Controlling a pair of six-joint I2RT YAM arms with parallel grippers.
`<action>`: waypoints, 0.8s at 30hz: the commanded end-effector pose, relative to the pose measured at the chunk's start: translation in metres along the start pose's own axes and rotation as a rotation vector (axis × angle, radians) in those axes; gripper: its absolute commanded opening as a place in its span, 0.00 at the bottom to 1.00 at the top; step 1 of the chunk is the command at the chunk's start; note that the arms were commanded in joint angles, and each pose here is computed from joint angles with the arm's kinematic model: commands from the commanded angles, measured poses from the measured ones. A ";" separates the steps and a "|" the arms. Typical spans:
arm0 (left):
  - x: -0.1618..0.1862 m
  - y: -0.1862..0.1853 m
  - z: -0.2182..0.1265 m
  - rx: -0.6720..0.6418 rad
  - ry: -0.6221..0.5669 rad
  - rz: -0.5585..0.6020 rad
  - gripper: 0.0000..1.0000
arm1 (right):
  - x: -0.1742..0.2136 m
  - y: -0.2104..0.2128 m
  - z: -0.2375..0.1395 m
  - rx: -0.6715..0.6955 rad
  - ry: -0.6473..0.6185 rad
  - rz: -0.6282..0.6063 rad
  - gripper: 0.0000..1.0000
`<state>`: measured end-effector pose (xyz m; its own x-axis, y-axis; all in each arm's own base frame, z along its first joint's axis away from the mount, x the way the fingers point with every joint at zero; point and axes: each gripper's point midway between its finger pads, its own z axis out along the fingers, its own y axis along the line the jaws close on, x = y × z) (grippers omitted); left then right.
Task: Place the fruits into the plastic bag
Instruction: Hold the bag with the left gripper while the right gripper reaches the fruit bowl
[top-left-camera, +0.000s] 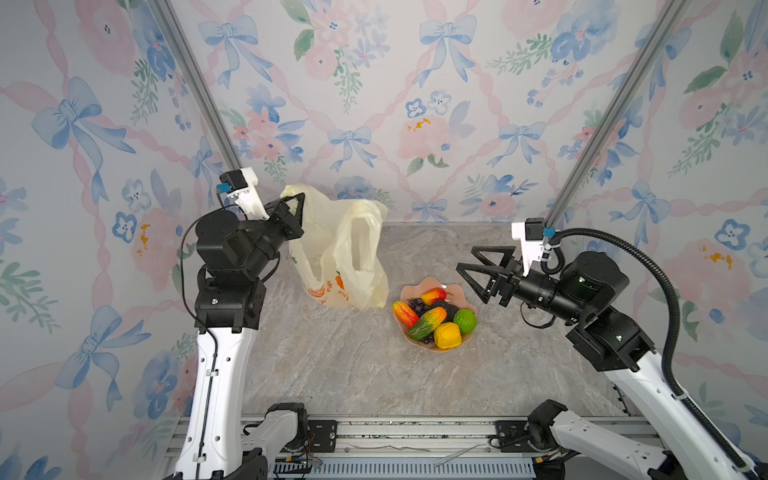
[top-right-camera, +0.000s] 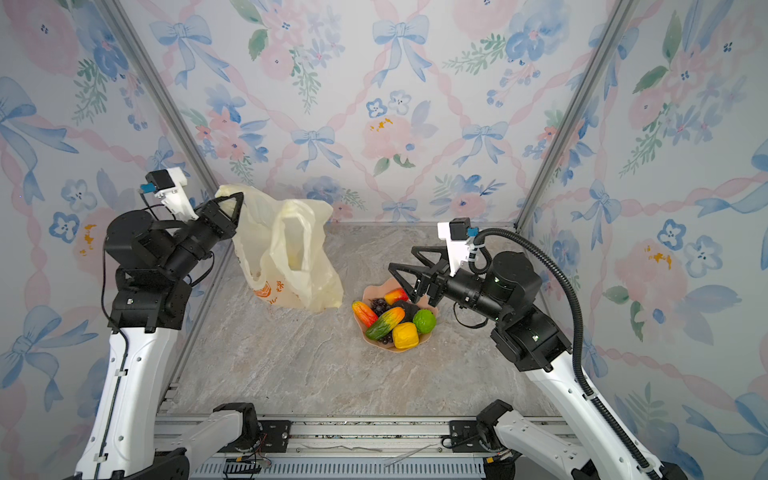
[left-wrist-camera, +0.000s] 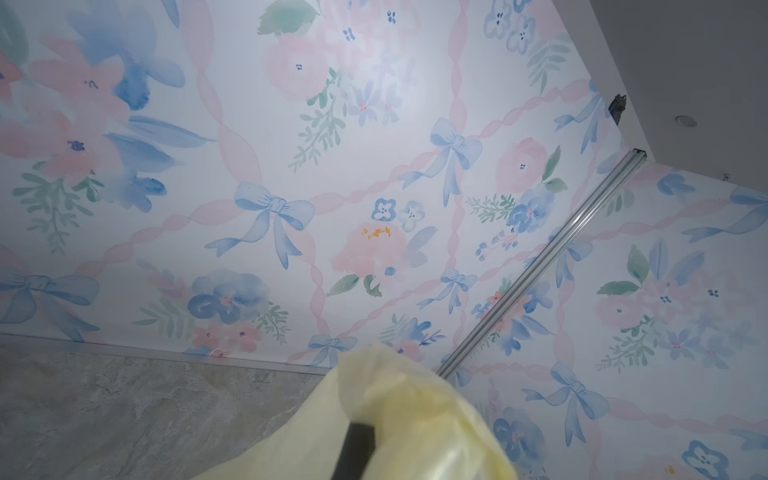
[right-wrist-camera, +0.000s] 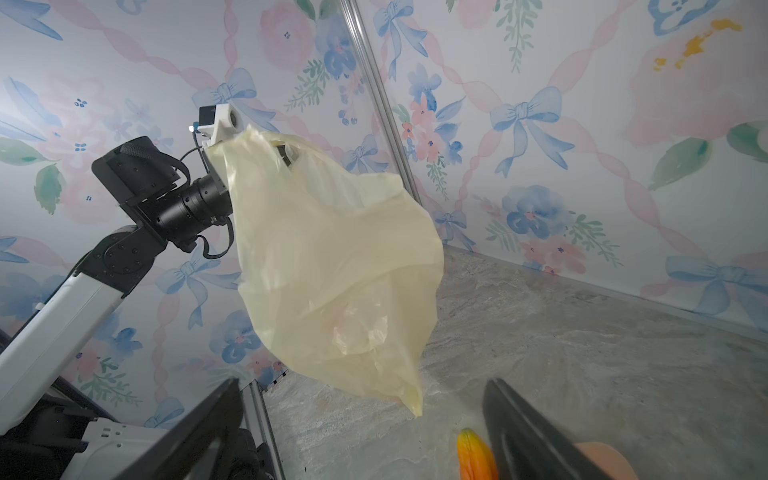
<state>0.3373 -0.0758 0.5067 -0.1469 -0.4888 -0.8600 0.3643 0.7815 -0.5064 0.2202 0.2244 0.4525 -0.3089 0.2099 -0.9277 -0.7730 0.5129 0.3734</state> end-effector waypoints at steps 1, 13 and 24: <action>0.050 -0.012 0.021 -0.032 0.147 0.188 0.00 | 0.008 -0.013 -0.001 0.051 0.012 0.015 0.93; 0.148 -0.015 0.019 -0.060 0.336 0.198 0.00 | 0.105 -0.061 0.037 0.302 0.326 0.459 0.96; 0.157 -0.019 0.009 -0.046 0.369 0.171 0.00 | 0.204 -0.056 0.015 0.479 0.514 0.744 0.96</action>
<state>0.3244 -0.1701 0.3834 -0.4038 -0.1838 -0.8962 0.3650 0.8659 -0.3421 0.2222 0.2650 0.2589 -0.8902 0.2127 -0.4029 -0.1583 0.6847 0.7114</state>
